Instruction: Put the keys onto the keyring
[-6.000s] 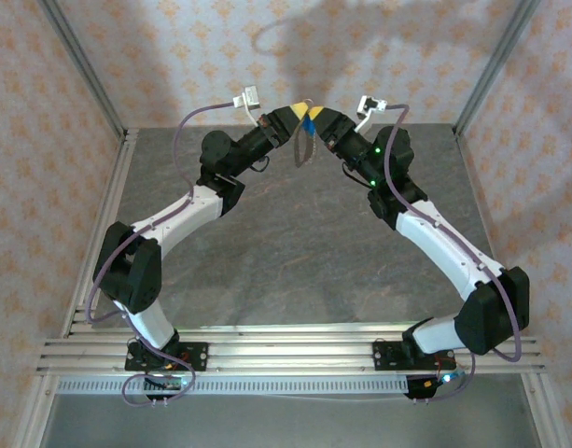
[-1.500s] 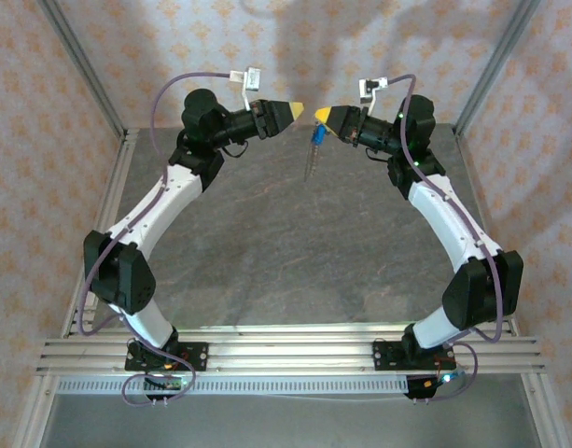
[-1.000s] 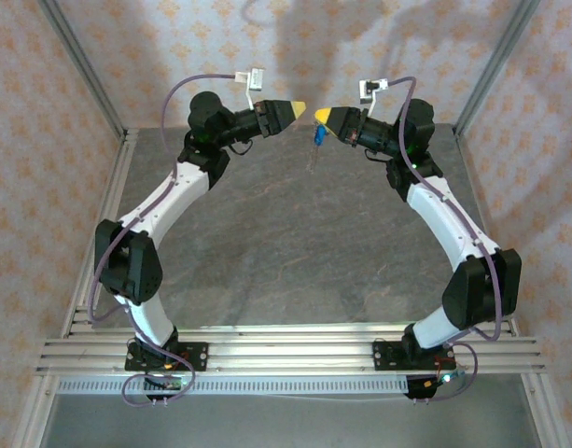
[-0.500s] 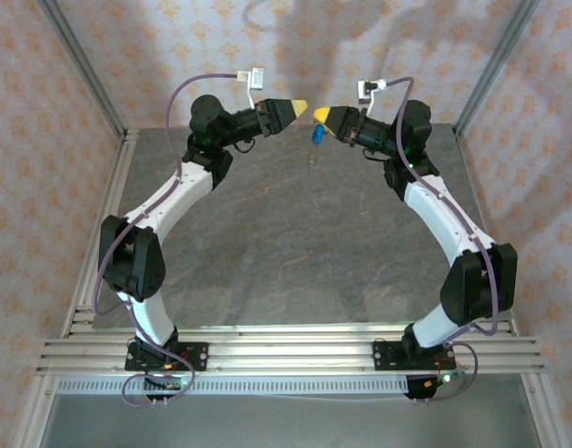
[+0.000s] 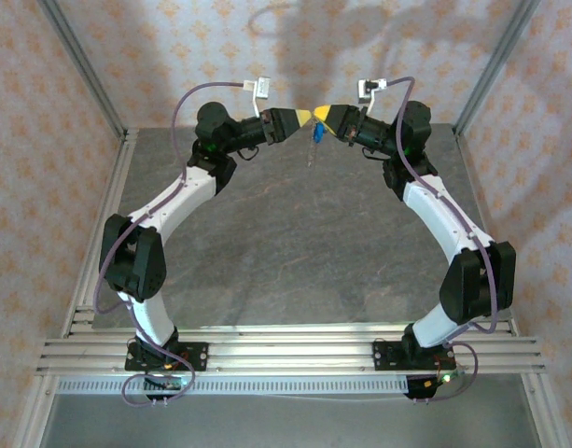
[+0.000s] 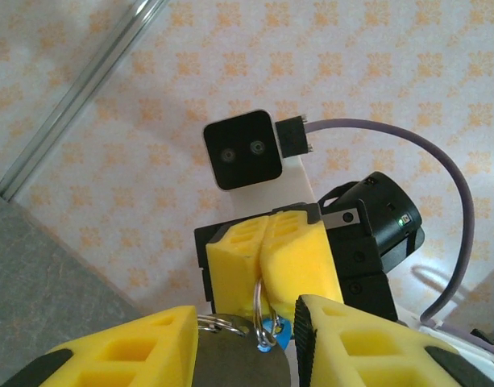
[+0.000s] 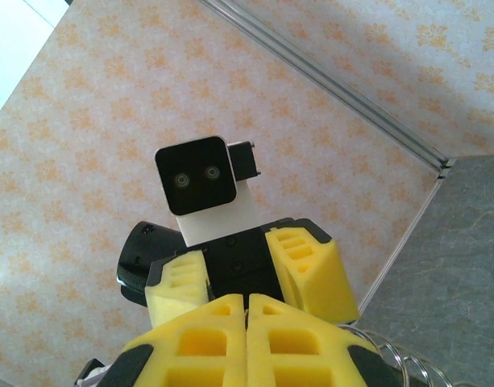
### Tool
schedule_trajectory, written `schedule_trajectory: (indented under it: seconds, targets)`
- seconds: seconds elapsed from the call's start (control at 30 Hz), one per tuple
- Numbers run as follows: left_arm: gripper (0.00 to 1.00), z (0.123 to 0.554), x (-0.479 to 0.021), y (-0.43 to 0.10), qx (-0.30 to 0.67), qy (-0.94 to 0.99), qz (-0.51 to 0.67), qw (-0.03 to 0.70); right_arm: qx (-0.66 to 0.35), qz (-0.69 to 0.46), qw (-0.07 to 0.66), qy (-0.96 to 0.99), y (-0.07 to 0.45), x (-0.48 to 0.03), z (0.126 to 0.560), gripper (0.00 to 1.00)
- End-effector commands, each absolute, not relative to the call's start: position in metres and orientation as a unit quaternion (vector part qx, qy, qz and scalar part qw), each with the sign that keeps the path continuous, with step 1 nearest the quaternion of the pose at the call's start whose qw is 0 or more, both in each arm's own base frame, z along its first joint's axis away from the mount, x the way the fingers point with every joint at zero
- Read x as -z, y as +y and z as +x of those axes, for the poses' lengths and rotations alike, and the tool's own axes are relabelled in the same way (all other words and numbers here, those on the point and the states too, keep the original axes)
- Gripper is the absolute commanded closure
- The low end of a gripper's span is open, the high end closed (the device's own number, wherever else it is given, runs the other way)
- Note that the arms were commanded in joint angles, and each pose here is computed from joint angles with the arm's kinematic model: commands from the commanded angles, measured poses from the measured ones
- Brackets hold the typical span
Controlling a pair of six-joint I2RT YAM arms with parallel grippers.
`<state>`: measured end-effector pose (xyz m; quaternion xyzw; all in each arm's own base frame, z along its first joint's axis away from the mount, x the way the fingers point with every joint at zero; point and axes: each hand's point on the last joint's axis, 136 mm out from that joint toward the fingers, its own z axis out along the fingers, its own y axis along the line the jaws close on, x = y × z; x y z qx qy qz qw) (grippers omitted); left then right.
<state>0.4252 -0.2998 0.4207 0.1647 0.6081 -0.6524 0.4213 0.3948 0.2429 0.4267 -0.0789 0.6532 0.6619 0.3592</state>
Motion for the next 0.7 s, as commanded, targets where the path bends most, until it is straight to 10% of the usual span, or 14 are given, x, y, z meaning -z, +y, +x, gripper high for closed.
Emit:
schedule_trajectory:
  seconds: [0.0, 0.67]
  targets:
    - [0.63, 0.408, -0.44, -0.303, 0.661, 0.583, 0.193, 0.432, -0.666, -0.095, 0.387, 0.631, 0.238, -0.444, 0.389, 1.0]
    - [0.91, 0.406, -0.45, -0.315, 0.668, 0.569, 0.197, 0.438, -0.664, -0.103, 0.375, 0.639, 0.24, -0.438, 0.384, 1.0]
